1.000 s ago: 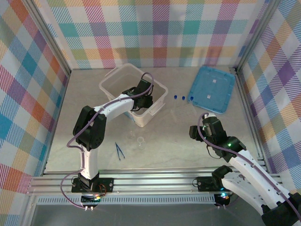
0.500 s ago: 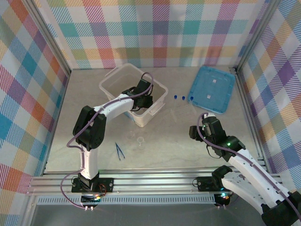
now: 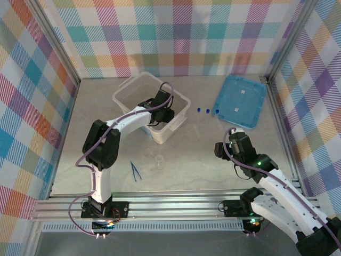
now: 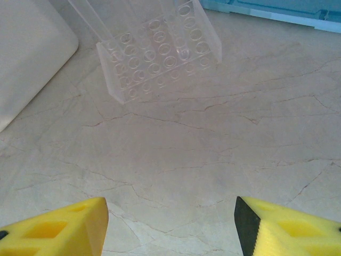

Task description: Organize the chemistry lab equipment

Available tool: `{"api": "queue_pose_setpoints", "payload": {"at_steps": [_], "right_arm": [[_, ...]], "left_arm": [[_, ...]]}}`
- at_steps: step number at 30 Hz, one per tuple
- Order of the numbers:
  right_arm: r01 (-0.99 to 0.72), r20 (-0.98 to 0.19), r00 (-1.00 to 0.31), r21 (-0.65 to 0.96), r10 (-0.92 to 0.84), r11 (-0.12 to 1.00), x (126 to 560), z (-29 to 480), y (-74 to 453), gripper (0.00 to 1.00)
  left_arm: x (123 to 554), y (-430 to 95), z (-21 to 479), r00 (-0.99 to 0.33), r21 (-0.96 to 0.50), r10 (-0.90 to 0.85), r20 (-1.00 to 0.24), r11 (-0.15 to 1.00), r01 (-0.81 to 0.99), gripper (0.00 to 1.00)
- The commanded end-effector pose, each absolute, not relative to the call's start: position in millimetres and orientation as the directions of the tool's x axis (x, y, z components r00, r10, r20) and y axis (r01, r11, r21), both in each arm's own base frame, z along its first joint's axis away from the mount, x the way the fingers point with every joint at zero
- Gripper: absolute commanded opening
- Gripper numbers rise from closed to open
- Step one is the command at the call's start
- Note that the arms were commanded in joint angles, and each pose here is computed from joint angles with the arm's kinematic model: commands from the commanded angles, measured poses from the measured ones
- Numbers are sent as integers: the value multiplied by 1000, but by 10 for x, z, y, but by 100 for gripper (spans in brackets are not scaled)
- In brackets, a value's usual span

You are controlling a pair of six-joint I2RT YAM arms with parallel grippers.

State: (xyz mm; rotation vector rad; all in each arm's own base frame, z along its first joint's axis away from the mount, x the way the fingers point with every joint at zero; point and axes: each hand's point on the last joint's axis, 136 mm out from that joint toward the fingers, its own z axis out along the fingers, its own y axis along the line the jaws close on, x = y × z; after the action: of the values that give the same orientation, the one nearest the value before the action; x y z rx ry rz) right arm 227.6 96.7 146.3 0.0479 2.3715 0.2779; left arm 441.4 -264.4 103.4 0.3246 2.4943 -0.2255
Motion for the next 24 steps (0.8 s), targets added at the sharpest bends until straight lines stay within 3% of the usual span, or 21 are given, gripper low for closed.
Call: {"api": "queue_pose_setpoints", "payload": {"at_steps": [1, 6, 24], "right_arm": [[-47, -694, -709, 224, 125, 974, 2289, 1594, 973, 65], [-51, -695, -708, 225, 123, 973, 2285, 1606, 978, 65], [-53, -700, -701, 238, 133, 970, 2264, 1615, 974, 65]], "left_arm": [[4388, -2653, 1316, -762, -106, 160, -627, 952, 287, 44], [4394, -2619, 1476, -744, -99, 150, -651, 955, 279, 51], [4220, -2462, 2173, -674, -133, 82, -734, 956, 261, 57]]}}
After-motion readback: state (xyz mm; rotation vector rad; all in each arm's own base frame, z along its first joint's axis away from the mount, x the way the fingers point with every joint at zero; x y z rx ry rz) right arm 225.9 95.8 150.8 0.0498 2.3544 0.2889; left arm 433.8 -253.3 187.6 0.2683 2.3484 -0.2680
